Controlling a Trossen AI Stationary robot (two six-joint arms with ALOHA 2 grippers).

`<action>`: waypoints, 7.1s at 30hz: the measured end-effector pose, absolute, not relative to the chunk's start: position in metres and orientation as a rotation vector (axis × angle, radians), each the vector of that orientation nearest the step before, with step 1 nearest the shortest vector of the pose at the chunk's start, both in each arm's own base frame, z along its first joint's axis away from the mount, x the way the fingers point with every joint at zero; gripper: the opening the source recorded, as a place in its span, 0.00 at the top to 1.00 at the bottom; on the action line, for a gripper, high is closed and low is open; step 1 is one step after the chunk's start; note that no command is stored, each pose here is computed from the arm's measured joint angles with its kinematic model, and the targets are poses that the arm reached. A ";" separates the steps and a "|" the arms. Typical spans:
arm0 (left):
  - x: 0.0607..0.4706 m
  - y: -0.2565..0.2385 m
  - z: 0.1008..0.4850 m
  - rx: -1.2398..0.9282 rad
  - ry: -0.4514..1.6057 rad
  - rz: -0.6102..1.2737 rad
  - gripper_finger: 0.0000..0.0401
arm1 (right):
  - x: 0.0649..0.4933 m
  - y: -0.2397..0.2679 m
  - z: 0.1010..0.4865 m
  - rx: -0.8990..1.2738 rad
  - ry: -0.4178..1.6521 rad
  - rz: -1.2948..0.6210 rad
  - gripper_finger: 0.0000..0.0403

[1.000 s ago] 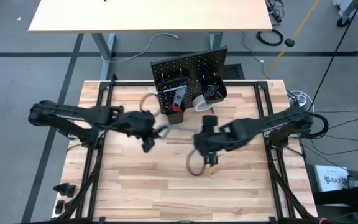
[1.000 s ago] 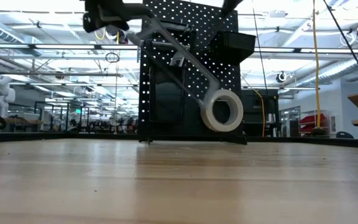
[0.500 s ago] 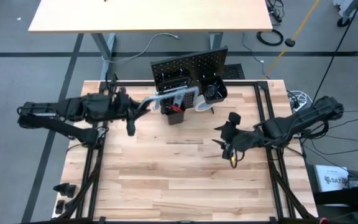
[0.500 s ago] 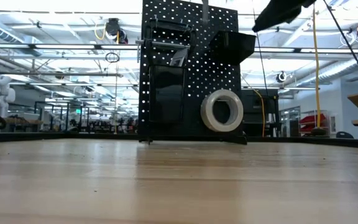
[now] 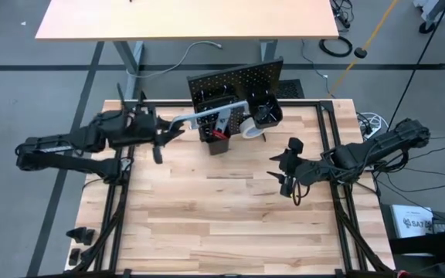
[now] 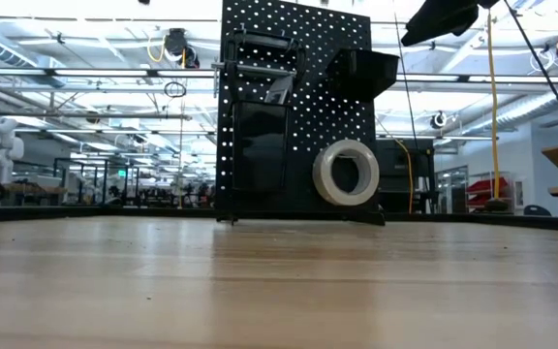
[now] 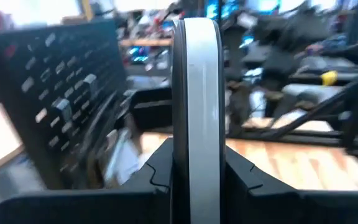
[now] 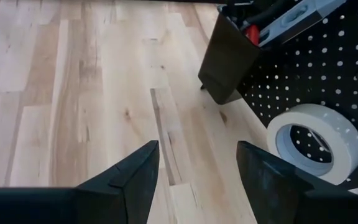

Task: Hang tools onto peg board
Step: Hang the hacksaw on the pegboard

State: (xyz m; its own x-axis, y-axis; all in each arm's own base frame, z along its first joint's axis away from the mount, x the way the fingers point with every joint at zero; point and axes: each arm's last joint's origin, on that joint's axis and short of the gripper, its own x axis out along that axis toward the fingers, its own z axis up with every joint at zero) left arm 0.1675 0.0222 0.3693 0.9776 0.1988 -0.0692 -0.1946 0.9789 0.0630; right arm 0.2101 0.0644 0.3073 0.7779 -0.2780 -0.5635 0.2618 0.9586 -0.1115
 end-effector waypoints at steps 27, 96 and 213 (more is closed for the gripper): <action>0.178 0.087 0.334 -0.076 0.139 0.227 0.83 | 0.211 0.065 0.309 -0.006 0.592 -0.295 0.48; 0.184 0.101 0.319 -0.149 0.232 0.251 0.58 | 0.212 0.066 0.309 0.010 0.590 -0.267 0.48; 0.155 0.082 0.323 -0.010 0.604 0.169 0.83 | 0.212 0.067 0.309 0.025 0.604 -0.222 0.48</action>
